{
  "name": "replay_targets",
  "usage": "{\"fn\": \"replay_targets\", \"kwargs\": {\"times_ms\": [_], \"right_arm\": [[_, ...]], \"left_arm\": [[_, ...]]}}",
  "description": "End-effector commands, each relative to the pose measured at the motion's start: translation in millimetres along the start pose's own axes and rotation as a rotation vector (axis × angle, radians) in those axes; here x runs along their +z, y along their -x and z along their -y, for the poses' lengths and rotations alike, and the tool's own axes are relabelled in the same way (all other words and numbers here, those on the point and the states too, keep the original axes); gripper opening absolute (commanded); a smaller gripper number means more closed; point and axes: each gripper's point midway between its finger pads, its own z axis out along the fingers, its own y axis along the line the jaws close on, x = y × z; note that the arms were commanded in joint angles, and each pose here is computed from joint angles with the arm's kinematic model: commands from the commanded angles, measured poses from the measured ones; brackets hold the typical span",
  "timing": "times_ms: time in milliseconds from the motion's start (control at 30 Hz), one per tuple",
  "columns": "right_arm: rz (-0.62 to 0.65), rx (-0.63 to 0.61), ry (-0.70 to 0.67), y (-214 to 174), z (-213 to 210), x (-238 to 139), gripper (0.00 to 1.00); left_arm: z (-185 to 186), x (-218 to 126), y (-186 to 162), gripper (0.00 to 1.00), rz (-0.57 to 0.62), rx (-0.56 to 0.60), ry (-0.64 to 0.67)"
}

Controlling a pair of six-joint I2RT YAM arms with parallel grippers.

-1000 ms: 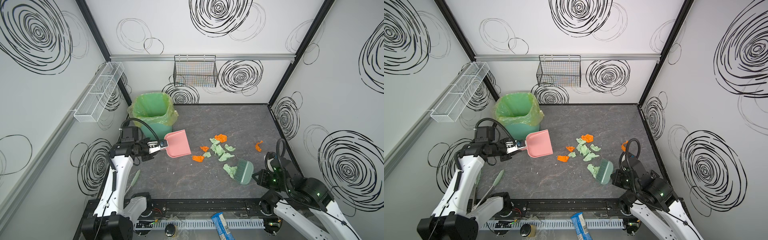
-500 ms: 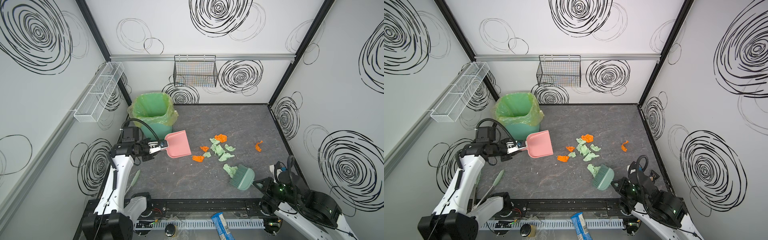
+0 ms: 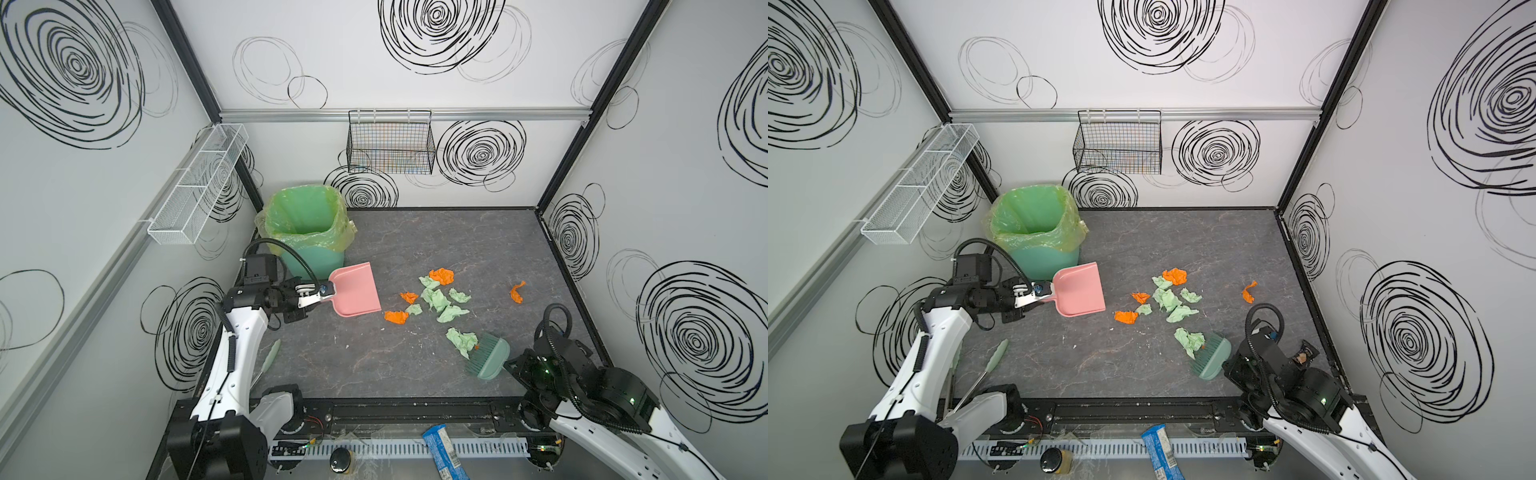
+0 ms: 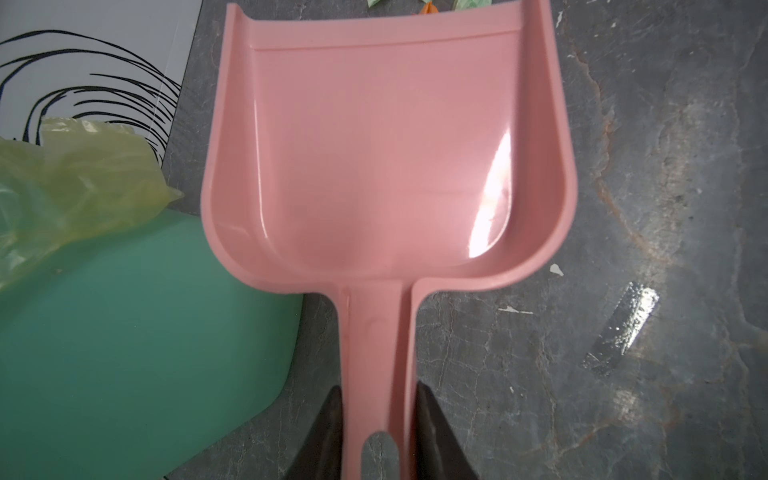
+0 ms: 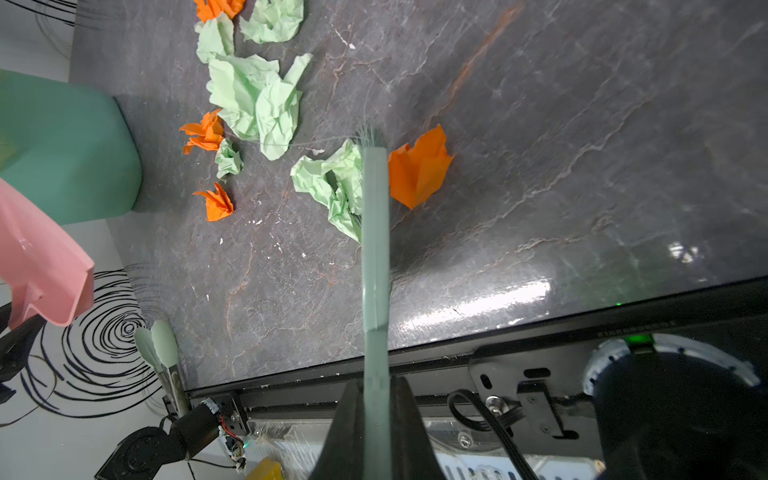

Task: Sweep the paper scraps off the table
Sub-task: 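Push the brush along the table edge nearest the robot with the right gripper, then lift the brush beyond the far side of the scraps with the right gripper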

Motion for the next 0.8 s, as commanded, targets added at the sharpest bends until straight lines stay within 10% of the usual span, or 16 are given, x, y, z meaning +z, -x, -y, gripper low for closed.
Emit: {"fn": "replay_targets", "kwargs": {"times_ms": [0,767], "right_arm": [[0.03,0.047,-0.014,4,6,2,0.0],[0.047,0.127,0.062,11,-17,24,0.0]], "left_arm": [[-1,3,2,0.0,0.041,0.018,0.0],[-2,5,-3,0.0,0.046,0.011,-0.003]]}}
